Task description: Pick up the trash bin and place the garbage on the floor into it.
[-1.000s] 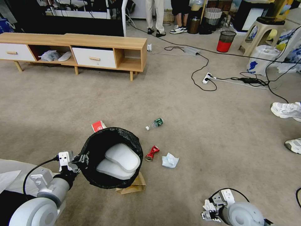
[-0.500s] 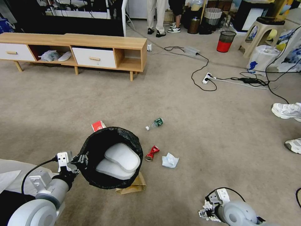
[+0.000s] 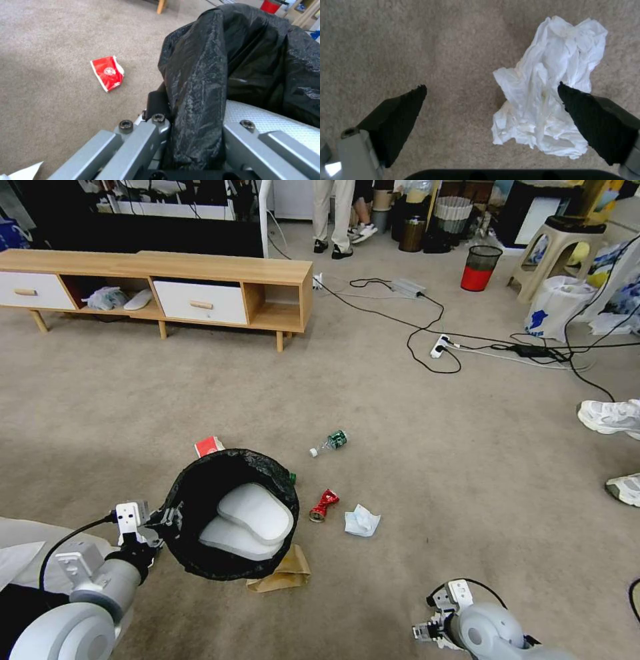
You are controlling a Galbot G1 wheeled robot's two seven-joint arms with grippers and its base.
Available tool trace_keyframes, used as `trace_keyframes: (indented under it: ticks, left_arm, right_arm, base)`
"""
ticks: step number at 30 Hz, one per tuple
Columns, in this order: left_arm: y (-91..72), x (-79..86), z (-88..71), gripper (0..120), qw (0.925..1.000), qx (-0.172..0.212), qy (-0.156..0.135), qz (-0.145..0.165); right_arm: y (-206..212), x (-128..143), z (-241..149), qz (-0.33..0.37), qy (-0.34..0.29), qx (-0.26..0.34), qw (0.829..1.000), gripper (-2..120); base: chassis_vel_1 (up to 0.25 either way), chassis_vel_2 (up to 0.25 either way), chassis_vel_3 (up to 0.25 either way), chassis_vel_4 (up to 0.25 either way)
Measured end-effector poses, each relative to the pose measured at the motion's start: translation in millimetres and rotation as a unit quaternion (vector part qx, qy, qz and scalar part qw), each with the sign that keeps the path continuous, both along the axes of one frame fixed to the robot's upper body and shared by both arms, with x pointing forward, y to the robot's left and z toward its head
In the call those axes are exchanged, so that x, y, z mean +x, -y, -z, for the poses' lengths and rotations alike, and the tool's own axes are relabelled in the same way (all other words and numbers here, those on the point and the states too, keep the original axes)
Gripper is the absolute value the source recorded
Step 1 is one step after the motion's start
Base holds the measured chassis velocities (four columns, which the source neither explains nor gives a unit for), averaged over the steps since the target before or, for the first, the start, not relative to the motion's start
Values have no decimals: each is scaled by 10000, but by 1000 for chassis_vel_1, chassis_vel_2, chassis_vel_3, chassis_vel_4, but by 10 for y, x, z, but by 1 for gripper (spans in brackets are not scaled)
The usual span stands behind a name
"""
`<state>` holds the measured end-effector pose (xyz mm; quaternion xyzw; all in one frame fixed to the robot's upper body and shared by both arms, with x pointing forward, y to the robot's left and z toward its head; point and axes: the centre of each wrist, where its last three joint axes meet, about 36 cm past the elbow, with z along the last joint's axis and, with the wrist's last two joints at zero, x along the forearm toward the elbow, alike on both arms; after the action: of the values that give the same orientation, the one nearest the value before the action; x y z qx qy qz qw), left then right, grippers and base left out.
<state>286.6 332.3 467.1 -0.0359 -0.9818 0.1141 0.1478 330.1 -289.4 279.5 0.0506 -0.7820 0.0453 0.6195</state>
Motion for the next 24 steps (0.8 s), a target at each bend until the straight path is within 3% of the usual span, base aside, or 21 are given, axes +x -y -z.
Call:
trace_keyframes:
  ticks: [24]
  left_arm:
    - [41, -13, 66, 0, 10000, -17, -77, 14]
  right_arm:
    - [520, -164, -74, 205, 47, -483, 9986, 100]
  base:
    - [0, 0, 0, 0]
